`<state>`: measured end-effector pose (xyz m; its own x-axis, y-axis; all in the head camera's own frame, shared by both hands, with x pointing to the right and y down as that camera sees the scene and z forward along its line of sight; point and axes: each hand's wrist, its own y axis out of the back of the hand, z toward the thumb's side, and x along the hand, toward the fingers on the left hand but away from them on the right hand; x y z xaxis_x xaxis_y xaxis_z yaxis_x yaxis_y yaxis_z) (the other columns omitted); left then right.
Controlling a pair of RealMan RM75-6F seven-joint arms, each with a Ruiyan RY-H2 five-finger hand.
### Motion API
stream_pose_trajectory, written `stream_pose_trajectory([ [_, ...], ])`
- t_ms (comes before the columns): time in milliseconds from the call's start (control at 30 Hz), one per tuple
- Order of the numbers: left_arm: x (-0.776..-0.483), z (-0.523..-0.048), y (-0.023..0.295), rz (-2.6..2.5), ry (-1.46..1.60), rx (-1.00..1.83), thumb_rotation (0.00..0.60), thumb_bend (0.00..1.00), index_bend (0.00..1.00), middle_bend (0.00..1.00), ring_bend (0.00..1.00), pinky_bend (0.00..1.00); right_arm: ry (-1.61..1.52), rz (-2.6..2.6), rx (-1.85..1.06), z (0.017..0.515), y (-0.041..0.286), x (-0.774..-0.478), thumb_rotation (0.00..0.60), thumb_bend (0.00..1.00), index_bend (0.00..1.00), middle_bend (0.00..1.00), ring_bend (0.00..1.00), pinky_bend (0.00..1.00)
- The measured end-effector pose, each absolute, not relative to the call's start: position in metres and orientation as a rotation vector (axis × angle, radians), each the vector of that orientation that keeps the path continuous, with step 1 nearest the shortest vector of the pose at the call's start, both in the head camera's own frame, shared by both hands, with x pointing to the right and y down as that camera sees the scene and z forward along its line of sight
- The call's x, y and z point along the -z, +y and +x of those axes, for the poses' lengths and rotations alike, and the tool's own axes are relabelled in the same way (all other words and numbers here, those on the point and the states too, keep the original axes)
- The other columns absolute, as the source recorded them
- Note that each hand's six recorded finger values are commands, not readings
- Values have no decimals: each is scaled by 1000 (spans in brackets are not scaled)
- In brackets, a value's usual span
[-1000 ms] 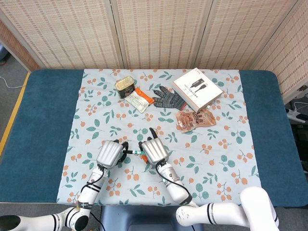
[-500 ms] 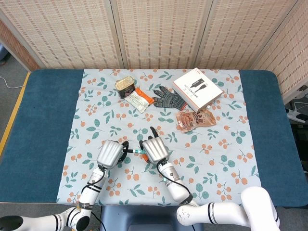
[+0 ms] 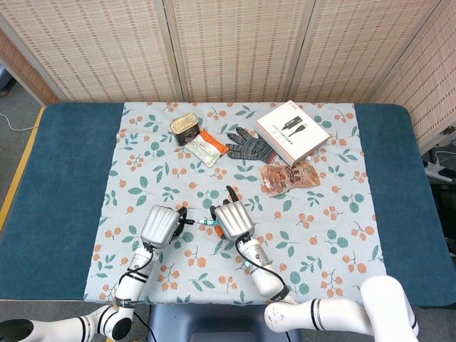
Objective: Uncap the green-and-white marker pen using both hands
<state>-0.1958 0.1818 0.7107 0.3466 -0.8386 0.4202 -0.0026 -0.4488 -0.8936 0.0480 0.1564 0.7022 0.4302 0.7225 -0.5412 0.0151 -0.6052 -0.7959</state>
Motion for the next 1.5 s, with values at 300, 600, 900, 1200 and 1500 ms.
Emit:
stream_pose_trajectory([
  [300,-719,-214,175,-1732,773,1257,600,697,820,1000,812,830,-608,-1943,-1253,61,162,-714,600,436,976,753,398,2],
  [600,-739,-232,173,-1740,739,1329,600,479,528,805,817,818,-638,-1978,-1242,66,175,-733,600,435,499,570,348,19],
  [900,-744,-238,177,-1772,690,1365,600,414,352,660,806,818,-609,-1982,-1272,76,176,-735,600,408,42,323,216,0],
  [1200,-730,-238,179,-1809,695,1360,600,394,266,541,746,812,-584,-1985,-1307,101,173,-716,600,367,0,180,120,0],
  [1500,-681,-300,196,-1876,766,1359,600,385,62,18,0,195,-594,-1876,-1366,202,176,-658,600,274,0,0,0,0],
])
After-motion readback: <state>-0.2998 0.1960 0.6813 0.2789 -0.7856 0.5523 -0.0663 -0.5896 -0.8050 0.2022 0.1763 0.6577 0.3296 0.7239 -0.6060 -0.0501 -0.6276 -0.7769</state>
